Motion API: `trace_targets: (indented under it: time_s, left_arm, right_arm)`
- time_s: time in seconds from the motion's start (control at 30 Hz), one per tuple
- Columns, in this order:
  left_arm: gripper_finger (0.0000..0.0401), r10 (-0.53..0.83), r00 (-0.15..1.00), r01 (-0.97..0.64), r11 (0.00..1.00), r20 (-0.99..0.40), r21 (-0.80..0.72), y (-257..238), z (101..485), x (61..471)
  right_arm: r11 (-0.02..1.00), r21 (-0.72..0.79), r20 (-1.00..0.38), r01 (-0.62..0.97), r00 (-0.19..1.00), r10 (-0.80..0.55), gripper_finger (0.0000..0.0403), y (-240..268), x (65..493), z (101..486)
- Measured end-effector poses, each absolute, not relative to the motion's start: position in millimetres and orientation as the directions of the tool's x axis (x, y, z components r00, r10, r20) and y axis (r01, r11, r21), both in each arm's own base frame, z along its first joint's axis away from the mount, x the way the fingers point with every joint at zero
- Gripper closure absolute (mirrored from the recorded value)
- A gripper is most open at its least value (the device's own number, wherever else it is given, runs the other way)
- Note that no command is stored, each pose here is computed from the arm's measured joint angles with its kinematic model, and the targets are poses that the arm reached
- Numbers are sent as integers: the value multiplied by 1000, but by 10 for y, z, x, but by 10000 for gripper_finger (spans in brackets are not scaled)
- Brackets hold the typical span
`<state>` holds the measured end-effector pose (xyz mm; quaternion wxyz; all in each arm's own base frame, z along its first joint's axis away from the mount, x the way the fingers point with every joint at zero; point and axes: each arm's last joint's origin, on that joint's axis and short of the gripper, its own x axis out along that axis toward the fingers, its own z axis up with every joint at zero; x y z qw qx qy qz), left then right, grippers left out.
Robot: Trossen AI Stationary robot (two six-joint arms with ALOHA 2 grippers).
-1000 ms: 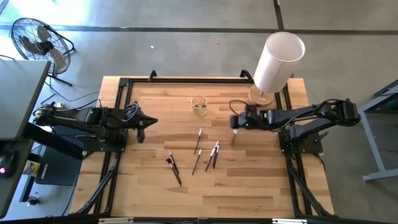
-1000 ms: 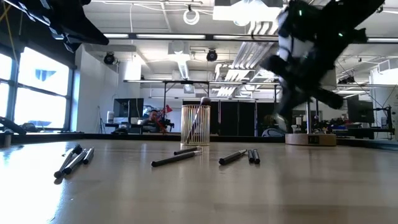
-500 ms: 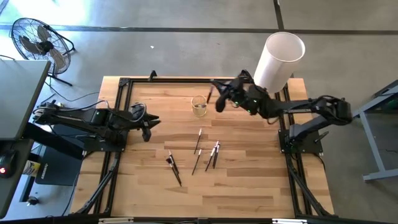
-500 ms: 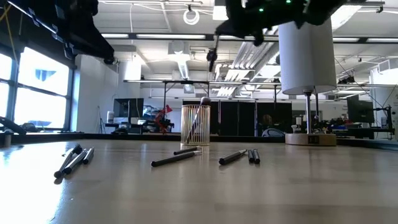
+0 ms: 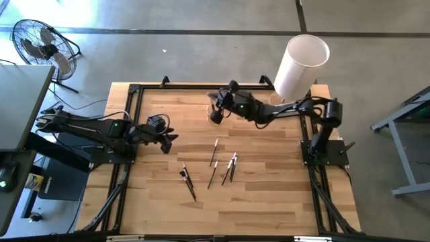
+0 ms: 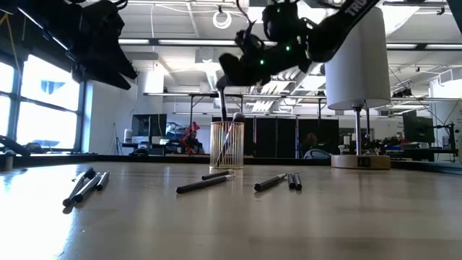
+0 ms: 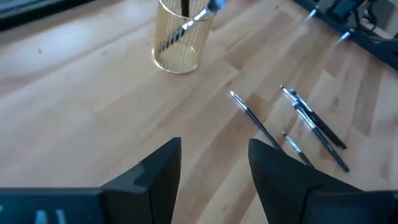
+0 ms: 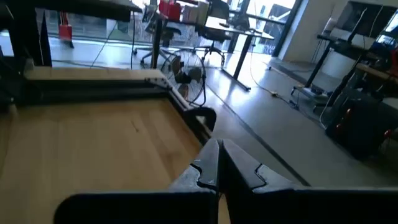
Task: Put items in baskets/containers
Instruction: Put the blush brush into the pen holder, then put the eyeshadow brush into the pen holder
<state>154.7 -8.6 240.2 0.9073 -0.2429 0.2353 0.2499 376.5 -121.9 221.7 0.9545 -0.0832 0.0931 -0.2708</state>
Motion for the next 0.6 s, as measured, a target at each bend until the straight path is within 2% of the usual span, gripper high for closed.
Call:
trace_targets:
  time_s: [0.13, 0.33, 0.47, 0.6]
  left_arm:
    - [216, 338, 765, -571, 750, -548, -334, -86, 2403, 1547]
    - [216, 338, 765, -571, 750, -548, -334, -86, 2403, 1547]
    - [216, 338, 765, -570, 752, -548, -331, -86, 2403, 1547]
    - [216, 339, 762, -580, 738, -552, -346, -87, 2400, 1554]
  right_arm:
    - [843, -164, -171, 513, 826, -536, 388, -1220, 3754, 2101]
    - [847, -104, -221, 521, 819, -530, 333, -1212, 3739, 2066]
    - [846, -114, -225, 521, 816, -533, 301, -1174, 3691, 2178]
    - [841, -88, -265, 534, 801, -536, 288, -1113, 3519, 2439]
